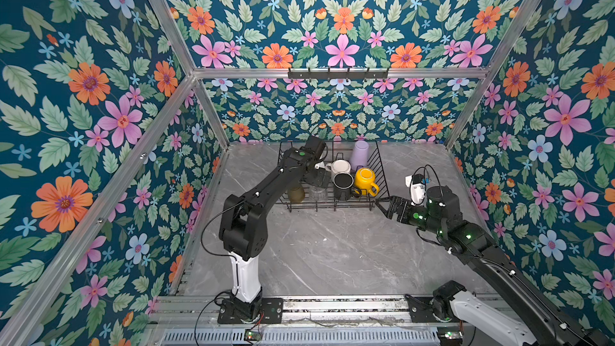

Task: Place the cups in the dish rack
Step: 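Open the left gripper and raise it out of the rack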

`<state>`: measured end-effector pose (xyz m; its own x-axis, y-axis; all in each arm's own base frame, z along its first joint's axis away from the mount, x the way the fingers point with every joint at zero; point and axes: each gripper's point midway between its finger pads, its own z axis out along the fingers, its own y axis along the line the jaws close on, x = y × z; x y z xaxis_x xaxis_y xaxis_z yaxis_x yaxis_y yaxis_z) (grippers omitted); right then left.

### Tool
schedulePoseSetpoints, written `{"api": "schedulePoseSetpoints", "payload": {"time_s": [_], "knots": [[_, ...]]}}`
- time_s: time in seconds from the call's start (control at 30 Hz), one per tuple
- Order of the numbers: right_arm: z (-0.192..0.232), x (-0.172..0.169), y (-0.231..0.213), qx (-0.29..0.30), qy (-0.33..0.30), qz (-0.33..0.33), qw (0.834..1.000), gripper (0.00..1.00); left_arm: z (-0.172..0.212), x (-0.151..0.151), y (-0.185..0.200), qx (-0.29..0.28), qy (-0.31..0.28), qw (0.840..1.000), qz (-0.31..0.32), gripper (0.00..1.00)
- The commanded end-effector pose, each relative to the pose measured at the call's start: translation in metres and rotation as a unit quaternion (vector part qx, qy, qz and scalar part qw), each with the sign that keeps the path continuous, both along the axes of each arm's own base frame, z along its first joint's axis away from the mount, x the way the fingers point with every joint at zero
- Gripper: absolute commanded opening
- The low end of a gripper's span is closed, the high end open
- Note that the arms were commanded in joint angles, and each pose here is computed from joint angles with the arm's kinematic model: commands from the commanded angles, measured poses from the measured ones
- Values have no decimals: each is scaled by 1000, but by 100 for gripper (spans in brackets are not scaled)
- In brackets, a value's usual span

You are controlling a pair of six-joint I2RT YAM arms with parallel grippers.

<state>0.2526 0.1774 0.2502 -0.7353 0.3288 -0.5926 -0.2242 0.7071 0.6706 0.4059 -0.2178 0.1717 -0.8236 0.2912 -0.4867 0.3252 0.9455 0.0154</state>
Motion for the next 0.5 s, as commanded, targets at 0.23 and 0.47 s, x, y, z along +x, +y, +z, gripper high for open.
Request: {"api": "schedulePoseSetpoints", "payload": {"time_s": [0.23, 0.47], "knots": [[-1, 1, -4, -44, -10, 11, 999, 99, 129, -26, 59, -97, -309, 944, 66, 100], [-31, 21, -46, -162, -38, -59, 984, 99, 111, -90, 142, -79, -442, 882, 143, 100]]}}
